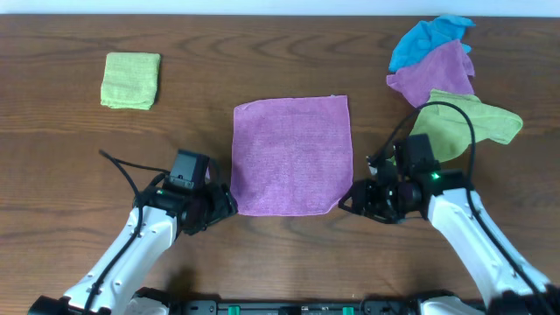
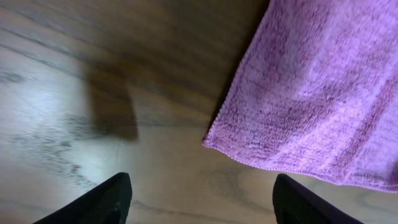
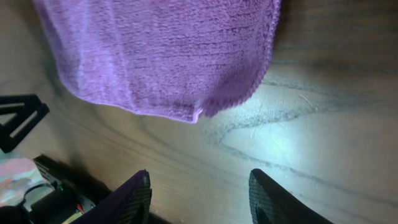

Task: Fold the cloth
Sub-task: 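Grasp the near left and right corners of the purple cloth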

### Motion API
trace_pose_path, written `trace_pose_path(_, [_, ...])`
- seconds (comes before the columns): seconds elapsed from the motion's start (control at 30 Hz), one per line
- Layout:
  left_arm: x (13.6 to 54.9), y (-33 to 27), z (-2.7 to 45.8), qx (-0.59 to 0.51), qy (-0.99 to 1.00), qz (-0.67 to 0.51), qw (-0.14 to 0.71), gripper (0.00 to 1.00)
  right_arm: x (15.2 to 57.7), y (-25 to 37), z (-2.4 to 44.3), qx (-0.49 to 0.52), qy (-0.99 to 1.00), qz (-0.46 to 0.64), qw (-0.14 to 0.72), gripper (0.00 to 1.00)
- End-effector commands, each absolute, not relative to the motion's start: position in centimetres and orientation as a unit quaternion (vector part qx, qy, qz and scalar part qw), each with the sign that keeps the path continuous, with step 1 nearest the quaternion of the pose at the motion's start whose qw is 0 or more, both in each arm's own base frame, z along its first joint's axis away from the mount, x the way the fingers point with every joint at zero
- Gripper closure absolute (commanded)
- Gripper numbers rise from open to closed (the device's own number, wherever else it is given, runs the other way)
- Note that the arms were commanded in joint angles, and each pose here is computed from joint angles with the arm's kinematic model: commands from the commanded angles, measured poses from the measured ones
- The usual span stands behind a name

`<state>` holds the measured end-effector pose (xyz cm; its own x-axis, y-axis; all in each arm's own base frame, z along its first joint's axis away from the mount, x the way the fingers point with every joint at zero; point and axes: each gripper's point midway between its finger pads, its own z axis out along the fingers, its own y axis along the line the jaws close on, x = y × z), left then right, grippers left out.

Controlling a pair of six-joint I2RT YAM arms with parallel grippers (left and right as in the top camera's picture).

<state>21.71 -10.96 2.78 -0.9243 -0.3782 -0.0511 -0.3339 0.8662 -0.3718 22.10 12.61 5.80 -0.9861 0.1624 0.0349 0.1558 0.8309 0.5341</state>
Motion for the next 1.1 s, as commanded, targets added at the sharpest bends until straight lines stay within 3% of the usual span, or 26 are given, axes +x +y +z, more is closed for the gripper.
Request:
trace_pose_path(0.0, [21.1,-11.9,2.5,-0.181,0.959,-0.212,0.044,0.25,22.1,12.9,4.5,0.108,0.952,0.285,-0.023,0.5])
trace_pose_path(0.67, [22.8,-13.3,-1.8,-0.172,0.956,-0.236,0.033,0.22,23.8,11.6,3.0,0.133,0.951,0.277,-0.014,0.49])
trace_pose_path(0.87, [21.6,-13.9,-3.0,-0.167,0.954,-0.248,-0.007,0.32,24.1,11.4,3.0,0.137,0.951,0.278,-0.007,0.49])
trace_pose_path(1.07, [21.3,-14.4,-2.8,-0.166,0.951,-0.261,-0.019,0.53,24.1,11.4,3.0,0.137,0.951,0.278,-0.007,0.51])
